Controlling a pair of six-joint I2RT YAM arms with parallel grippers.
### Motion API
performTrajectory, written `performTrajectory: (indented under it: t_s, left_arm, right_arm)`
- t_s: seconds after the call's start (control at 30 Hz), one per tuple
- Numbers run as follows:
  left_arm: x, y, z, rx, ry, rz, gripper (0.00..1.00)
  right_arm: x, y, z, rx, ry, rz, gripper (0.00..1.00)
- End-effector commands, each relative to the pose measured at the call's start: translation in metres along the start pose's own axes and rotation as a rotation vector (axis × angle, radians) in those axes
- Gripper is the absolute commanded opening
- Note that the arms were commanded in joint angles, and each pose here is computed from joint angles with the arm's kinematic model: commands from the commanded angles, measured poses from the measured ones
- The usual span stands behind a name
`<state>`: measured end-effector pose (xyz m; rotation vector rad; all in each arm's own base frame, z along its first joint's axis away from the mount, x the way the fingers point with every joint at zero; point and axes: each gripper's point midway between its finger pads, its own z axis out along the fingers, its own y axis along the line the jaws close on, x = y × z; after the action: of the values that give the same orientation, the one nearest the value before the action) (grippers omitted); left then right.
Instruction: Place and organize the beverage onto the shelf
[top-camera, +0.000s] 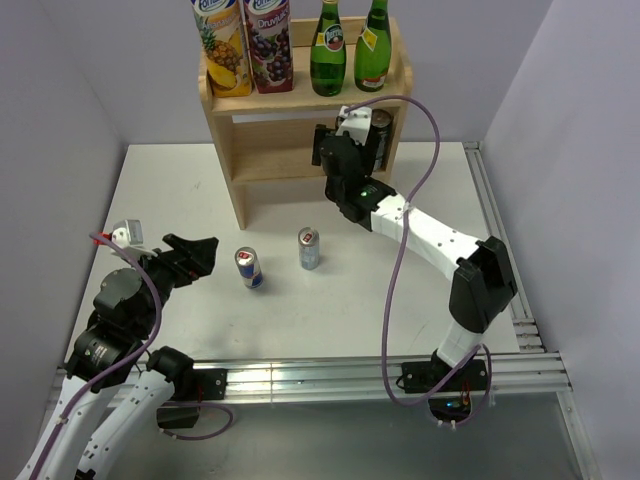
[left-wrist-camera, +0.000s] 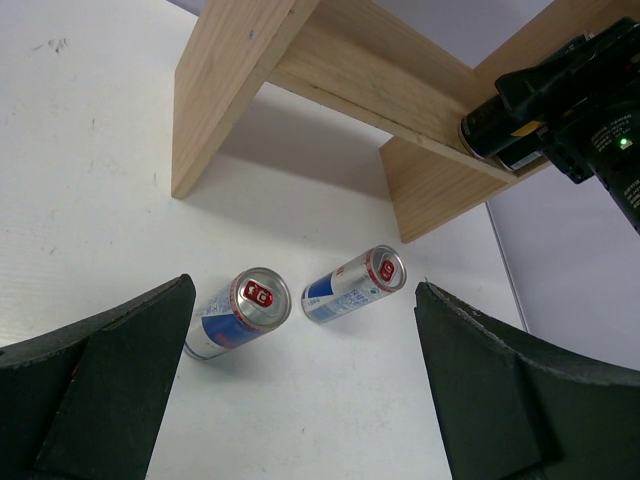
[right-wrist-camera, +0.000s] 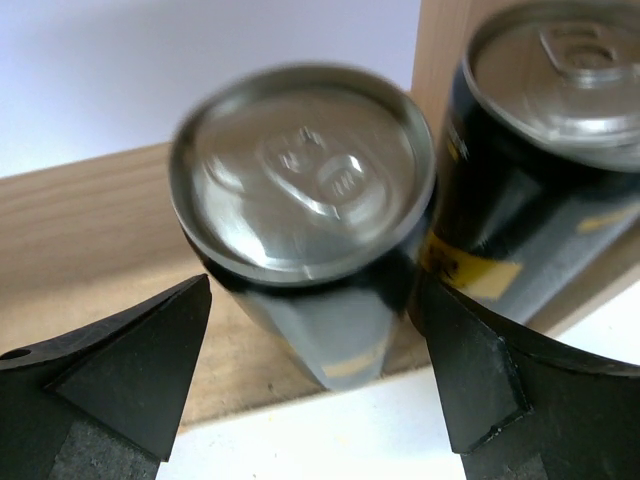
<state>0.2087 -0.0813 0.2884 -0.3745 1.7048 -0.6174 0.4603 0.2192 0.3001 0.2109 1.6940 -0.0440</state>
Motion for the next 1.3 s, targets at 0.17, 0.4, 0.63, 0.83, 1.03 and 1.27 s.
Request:
performTrajectory:
  t_s: [0.17,0.4,0.63,0.83,1.03,1.27]
  left_arm:
    - [-0.006,-0.003,-0.001,0.014,-0.031,-0.001,0.99]
    - [-0.007,-0.001,-0.001,0.005,-0.032,-0.005,0.99]
    - [0.003,0.002,0.01,-0.012,-0.003,-0.002,0.99]
    - [0.038,0.012,0.043,-0.06,0.09,0.0,0.99]
    - [0.065,0.027,0.052,-0.116,0.093,0.023,0.99]
    - [0.1,0.026,0.049,-0.136,0.11,0.039,0.99]
  right_arm:
    - [-0.007,-0.014,-0.021,0.02,-0.018,0.049,0.93]
    - [0.007,-0.016,-0.043,-0.007,0.005,0.048,0.93]
    - [0.02,-0.022,-0.091,-0.046,0.028,0.098,0.93]
    - [0.043,-0.037,-0.149,-0.106,0.073,0.184,0.93]
    - [0.076,-0.065,-0.189,-0.123,0.127,0.224,0.93]
    - [0.102,-0.085,-0.21,-0.13,0.168,0.215,0.93]
